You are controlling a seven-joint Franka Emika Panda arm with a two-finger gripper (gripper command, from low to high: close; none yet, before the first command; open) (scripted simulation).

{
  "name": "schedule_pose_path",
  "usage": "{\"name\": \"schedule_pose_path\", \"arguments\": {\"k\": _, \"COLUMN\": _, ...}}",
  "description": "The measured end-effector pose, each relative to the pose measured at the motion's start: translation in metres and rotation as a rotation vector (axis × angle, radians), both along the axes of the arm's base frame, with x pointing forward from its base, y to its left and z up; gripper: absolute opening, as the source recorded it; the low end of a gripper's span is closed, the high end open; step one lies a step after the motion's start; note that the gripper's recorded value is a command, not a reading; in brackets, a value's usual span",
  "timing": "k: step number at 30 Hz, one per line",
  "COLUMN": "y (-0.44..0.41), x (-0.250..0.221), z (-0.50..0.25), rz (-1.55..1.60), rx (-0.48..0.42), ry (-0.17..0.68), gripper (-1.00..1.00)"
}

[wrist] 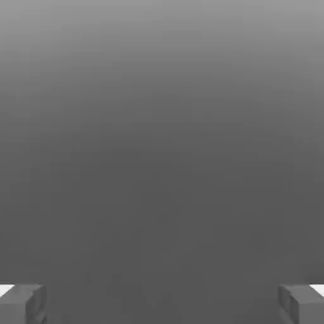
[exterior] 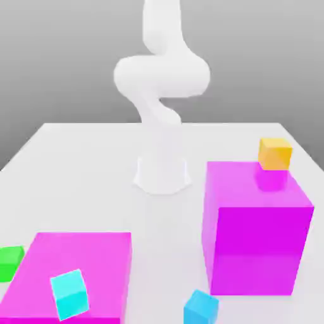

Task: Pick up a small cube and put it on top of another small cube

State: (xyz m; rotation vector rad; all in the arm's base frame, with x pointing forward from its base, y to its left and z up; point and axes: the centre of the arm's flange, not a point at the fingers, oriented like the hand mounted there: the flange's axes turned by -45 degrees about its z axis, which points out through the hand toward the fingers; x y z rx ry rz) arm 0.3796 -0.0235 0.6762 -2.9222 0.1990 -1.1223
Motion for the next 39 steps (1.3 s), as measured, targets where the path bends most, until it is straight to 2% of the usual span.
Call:
{"name": "schedule_pose_path", "arguments": {"k": 6, "y": -0.071, "x": 0.059, "z": -0.096, "rz": -0.267, "rx": 0.111, "ry": 0.153, "gripper": 0.00}}
{"name": "schedule_pose_path", "arguments": {"k": 13, "y": -0.162, "x": 0.082, "z": -0.220, "rz": -0.584, "rx": 0.242, "ry": 0.312, "gripper": 0.00}}
{"name": "schedule_pose_path", "arguments": {"k": 18, "y": -0.229, "x": 0.065, "z": -0.314, "rz": -0.830, "rx": 0.342, "ry": 0.415, "gripper": 0.00}}
{"name": "schedule_pose_path", "arguments": {"k": 26, "y": -0.296, "x": 0.000, "z": -0.464, "rz": -1.196, "rx": 0.495, "ry": 0.575, "gripper": 0.00}}
{"name": "schedule_pose_path", "arguments": {"k": 31, "y": -0.302, "x": -0.010, "z": -0.533, "rz": -1.239, "rx": 0.511, "ry": 0.593, "gripper": 0.00}}
{"name": "schedule_pose_path", "arguments": {"k": 32, "y": -0.302, "x": -0.010, "z": -0.542, "rz": -1.239, "rx": 0.512, "ry": 0.593, "gripper": -1.00}}
{"name": "schedule_pose_path", "arguments": {"k": 39, "y": -0.302, "x": -0.010, "z": -0.541, "rz": -1.240, "rx": 0.512, "ry": 0.592, "gripper": -1.00}}
